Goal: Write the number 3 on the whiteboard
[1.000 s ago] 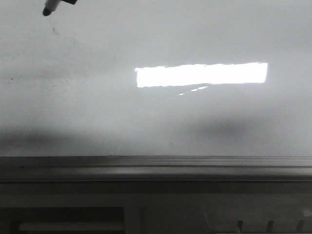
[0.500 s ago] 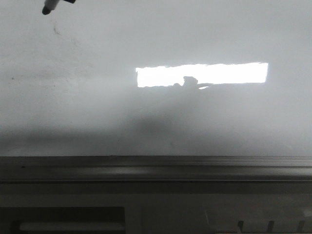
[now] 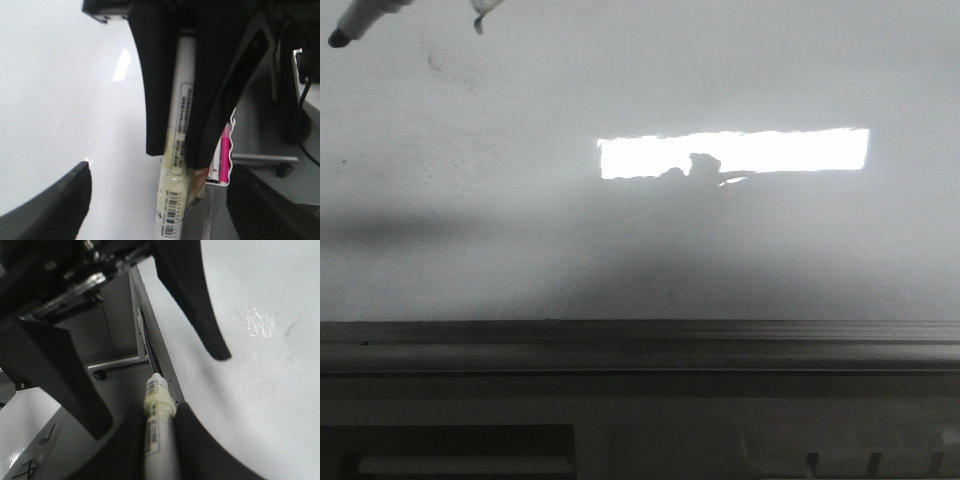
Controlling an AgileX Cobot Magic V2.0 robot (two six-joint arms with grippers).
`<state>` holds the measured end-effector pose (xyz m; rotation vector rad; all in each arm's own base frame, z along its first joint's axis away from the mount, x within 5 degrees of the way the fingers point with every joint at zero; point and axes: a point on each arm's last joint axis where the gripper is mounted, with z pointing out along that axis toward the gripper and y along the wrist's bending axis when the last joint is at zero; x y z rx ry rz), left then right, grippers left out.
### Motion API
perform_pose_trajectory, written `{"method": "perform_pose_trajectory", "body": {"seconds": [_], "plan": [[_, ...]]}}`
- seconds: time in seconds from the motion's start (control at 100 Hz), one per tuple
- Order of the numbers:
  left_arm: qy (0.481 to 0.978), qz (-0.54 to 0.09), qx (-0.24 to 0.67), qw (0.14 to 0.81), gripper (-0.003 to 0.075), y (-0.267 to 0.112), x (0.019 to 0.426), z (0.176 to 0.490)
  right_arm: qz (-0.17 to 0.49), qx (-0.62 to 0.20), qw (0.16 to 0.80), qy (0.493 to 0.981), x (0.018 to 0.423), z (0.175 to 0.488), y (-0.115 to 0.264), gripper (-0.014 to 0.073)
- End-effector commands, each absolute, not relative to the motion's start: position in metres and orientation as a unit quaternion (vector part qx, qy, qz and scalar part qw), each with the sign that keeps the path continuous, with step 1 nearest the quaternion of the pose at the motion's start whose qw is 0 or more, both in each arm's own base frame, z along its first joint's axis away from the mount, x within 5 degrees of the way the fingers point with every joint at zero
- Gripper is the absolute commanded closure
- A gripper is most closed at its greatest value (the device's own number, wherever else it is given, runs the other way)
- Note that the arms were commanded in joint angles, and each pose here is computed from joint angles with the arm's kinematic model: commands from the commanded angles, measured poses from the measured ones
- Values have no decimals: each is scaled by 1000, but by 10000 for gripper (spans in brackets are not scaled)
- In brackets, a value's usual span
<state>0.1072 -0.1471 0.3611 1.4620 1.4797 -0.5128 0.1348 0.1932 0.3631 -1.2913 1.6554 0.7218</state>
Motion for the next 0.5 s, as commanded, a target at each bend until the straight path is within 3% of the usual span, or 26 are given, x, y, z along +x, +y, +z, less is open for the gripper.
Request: {"method": "perform_pose_trajectory", "body": {"seconds": [0.0, 0.14, 0.33, 0.49], "plan": [[594, -238, 545, 542, 159, -135, 94, 391, 302, -486, 491, 657, 137, 383, 192, 656], [597, -237, 489, 590, 340, -99, 66, 407, 296, -473, 508, 657, 141, 386, 191, 656], [620, -210, 396, 644, 738, -48, 29, 396, 263, -443, 557, 651, 154, 390, 191, 656], [615, -213, 356, 671, 741, -27, 7, 375, 240, -428, 554, 673, 173, 379, 192, 656]]}}
